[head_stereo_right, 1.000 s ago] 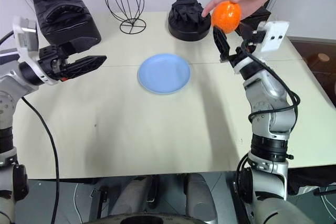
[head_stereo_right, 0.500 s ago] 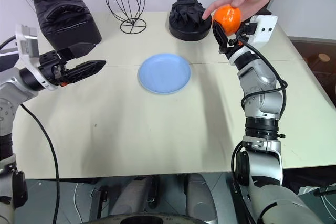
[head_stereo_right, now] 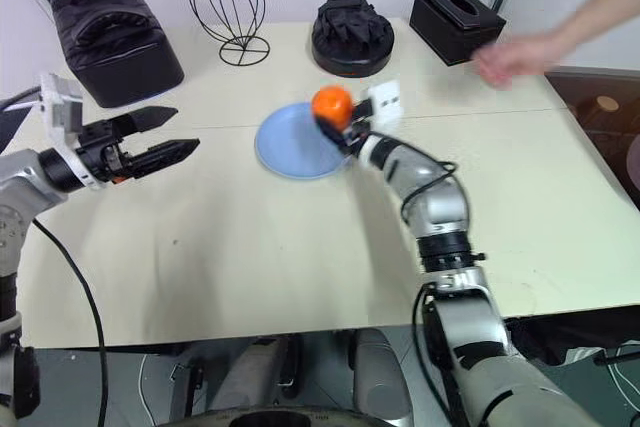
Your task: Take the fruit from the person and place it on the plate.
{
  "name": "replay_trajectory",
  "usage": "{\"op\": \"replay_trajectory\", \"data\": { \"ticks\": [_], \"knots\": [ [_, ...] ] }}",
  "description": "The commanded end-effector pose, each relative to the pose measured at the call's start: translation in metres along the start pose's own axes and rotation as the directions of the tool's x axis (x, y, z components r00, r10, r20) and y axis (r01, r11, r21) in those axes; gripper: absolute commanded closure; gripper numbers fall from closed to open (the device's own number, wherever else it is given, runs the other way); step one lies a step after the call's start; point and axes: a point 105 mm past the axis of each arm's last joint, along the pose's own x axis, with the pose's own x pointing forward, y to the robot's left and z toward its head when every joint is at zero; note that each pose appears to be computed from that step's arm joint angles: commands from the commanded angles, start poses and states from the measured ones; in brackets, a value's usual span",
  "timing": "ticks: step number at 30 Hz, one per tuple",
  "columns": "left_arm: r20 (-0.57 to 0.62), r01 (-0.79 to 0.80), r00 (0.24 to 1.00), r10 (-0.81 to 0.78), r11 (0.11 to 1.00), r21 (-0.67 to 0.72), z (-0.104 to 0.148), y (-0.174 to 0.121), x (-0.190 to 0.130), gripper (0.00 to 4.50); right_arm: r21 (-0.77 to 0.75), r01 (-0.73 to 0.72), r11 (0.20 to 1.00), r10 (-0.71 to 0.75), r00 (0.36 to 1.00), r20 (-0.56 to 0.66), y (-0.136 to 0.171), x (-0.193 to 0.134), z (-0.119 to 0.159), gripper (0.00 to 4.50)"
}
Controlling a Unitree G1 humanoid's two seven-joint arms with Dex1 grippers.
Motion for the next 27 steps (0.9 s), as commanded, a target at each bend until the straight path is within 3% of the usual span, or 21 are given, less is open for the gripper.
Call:
{"op": "replay_trajectory", "data": {
  "ticks": [1, 8, 11, 16, 18, 21, 27],
  "knots": [
    [-0.046, -0.009, 0.999, 0.013, 0.997, 0.082, -0.001, -0.004, -0.004, 0.0, -0.06, -0.027, 0.998, 0.029, 0.999, 0.035, 0.006, 0.015, 0.019, 1.41],
    [-0.046, -0.028, 0.998, 0.032, 0.997, 0.072, -0.005, -0.01, -0.009, 0.0, -0.107, -0.043, 0.993, 0.04, 0.999, -0.036, 0.005, 0.026, 0.009, 1.41],
    [-0.043, -0.037, 0.998, 0.04, 0.997, 0.066, -0.007, -0.013, -0.01, 0.0, -0.104, -0.006, 0.995, 0.001, 0.999, -0.052, -0.005, 0.025, 0.006, 0.03],
    [-0.037, -0.039, 0.998, 0.041, 0.998, 0.058, -0.009, -0.015, -0.008, 0.0, -0.132, 0.011, 0.991, -0.014, 1.0, -0.022, -0.008, 0.025, 0.017, 0.03],
    [-0.032, -0.047, 0.998, 0.049, 0.997, 0.065, -0.008, -0.013, -0.006, 0.0, -0.175, 0.004, 0.985, -0.003, 1.0, 0.005, -0.007, 0.023, 0.029, 0.03],
    [-0.012, -0.085, 0.996, 0.086, 0.993, 0.078, -0.005, -0.006, -0.007, 0.0, -0.2, 0.024, 0.98, 0.001, 0.992, 0.123, -0.008, 0.01, 0.068, 0.03],
    [0.013, -0.208, 0.978, 0.207, 0.973, 0.103, -0.004, 0.011, -0.014, 0.0, -0.259, 0.11, 0.96, -0.042, 0.966, 0.256, -0.022, -0.047, 0.122, 0.03]
  ]
}}
